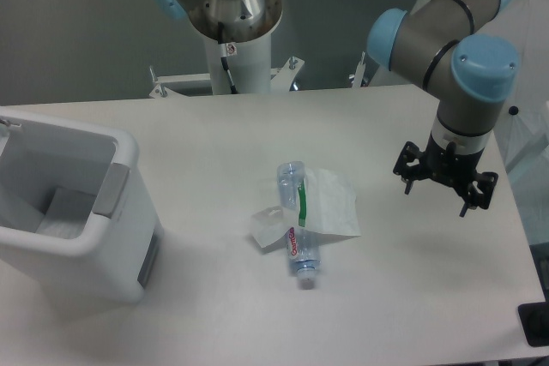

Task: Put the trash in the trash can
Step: 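Move the open gripper over the clear plastic bag with green strip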

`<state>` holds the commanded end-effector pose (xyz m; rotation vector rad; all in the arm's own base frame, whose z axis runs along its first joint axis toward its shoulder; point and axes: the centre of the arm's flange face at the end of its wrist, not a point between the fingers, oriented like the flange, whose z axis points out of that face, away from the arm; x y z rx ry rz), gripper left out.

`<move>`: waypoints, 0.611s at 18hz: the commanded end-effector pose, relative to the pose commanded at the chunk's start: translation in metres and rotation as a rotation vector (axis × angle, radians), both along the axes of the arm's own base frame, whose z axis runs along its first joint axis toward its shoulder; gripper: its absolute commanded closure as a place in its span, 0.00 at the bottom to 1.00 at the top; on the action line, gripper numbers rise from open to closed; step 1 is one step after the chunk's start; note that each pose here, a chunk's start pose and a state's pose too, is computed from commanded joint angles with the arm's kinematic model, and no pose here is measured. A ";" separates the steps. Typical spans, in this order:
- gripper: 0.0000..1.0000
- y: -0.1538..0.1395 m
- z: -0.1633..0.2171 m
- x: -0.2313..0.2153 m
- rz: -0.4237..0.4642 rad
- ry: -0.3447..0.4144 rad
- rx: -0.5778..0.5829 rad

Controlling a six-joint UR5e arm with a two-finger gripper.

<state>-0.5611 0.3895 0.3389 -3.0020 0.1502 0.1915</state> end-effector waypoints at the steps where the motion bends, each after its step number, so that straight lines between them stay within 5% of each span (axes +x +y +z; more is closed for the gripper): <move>1: 0.00 0.001 -0.001 0.001 -0.002 -0.003 -0.001; 11: 0.00 0.012 -0.022 0.023 0.022 0.005 0.037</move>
